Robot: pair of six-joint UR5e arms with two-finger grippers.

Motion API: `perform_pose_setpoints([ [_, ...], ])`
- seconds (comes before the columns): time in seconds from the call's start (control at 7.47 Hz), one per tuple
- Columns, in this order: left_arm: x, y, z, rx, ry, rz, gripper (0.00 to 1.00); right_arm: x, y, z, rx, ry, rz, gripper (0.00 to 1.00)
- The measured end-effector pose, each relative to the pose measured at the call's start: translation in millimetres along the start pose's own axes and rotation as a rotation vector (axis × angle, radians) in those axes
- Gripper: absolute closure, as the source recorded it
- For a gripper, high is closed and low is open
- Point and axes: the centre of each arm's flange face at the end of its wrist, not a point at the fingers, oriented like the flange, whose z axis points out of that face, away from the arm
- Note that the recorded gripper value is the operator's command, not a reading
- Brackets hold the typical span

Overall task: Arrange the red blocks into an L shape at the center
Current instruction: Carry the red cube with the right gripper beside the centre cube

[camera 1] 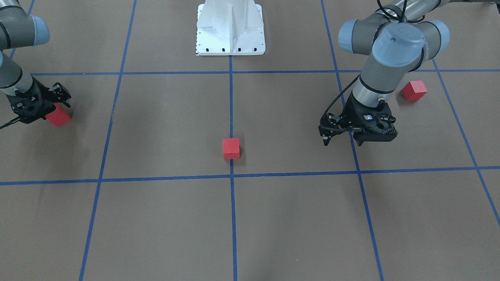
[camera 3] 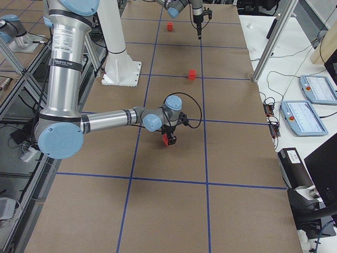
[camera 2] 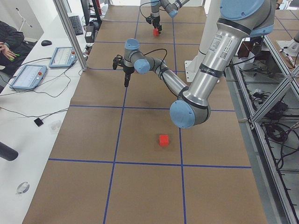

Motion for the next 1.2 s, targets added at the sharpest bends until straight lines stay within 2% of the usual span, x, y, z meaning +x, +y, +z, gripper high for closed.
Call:
perform_pose_setpoints([
  [0.13,0.1,0.1,-0.1,0.000,0.000,0.000,0.00,0.6,0.4,0.4,0.000,0.000,-0.001,0.94],
  [0.27,0.4,0.0,-0.3,0.000,0.001,0.000,0.00,1.2,0.5,-0.2,0.004,0.000,-0.003,1.00],
  [0.54,0.8,-0.2,-0.6,0.001,0.001,0.001,0.00,2.8,-3.4,-13.6,0.036,-0.002,0.006,1.00],
  [0.8,-0.3,-0.1,-1.2,0.002,0.001,0.005,0.00,-2.4,-21.0,-44.7,0.101,-0.009,0.026,1.00],
  [0.94,-5.0,1.8,0.2,0.000,-0.003,0.010,0.00,-15.0,-44.4,-60.6,0.132,-0.025,0.067,1.00],
  [1.2,-37.9,11.2,9.0,-0.001,-0.019,0.054,0.00,-76.8,-124.7,-102.1,0.168,-0.089,0.189,1.00],
])
